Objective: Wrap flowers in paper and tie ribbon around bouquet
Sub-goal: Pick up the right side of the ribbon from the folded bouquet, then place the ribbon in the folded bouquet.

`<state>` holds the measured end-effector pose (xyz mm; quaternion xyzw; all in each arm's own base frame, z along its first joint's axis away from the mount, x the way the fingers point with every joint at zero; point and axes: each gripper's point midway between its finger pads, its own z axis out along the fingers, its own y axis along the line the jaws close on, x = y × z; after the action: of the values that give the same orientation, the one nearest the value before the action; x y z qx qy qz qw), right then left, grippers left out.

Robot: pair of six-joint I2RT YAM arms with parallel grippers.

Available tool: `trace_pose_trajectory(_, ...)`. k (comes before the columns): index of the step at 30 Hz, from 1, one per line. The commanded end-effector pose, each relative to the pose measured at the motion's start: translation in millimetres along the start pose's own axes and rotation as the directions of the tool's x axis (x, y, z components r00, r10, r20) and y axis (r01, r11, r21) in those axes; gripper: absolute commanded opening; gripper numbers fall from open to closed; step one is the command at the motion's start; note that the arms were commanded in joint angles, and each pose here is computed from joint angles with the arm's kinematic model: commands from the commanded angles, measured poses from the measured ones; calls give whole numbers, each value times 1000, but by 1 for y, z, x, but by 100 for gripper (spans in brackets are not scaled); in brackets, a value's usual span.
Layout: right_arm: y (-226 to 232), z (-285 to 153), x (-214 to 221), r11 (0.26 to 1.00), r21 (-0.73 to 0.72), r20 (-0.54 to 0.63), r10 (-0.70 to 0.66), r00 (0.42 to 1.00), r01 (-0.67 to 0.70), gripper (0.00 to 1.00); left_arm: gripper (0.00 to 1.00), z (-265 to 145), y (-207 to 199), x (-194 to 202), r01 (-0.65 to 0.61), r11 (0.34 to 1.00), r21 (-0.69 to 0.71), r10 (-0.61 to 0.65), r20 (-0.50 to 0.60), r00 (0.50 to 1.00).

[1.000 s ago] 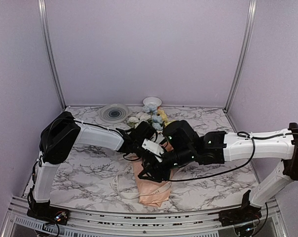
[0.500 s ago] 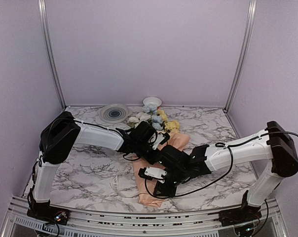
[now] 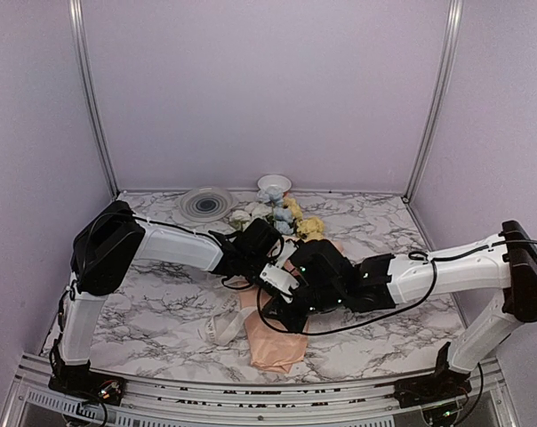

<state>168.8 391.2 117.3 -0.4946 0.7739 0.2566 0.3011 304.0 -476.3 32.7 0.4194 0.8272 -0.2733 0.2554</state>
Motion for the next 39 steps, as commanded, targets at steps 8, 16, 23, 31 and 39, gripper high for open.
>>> trace_pose_trajectory(8, -44, 28, 16, 980, 10, 165, 195, 967, -200, 0, 0, -34, 2, -17, 17, 1000, 14, -17, 40, 999)
trace_pose_trajectory(16, -62, 42, 41, 926, -112, 135, 374, 918, -361, 0, 0, -84, -4, -50, 26, 999, 23, -29, 173, 984)
trace_pose_trajectory(23, -69, 53, 45, 880, -193, 97, 457, 884, -434, 0, 0, -123, -9, -63, 11, 1000, -4, -10, 246, 969)
trace_pose_trajectory(31, -91, 52, 39, 817, -239, 96, 558, 824, -525, 0, 0, -175, -93, -54, -255, 949, 185, 184, 332, 925)
trace_pose_trajectory(39, -92, 53, 33, 811, -258, 85, 560, 824, -525, 0, 0, -161, -149, -5, -332, 865, 376, 242, 266, 933)
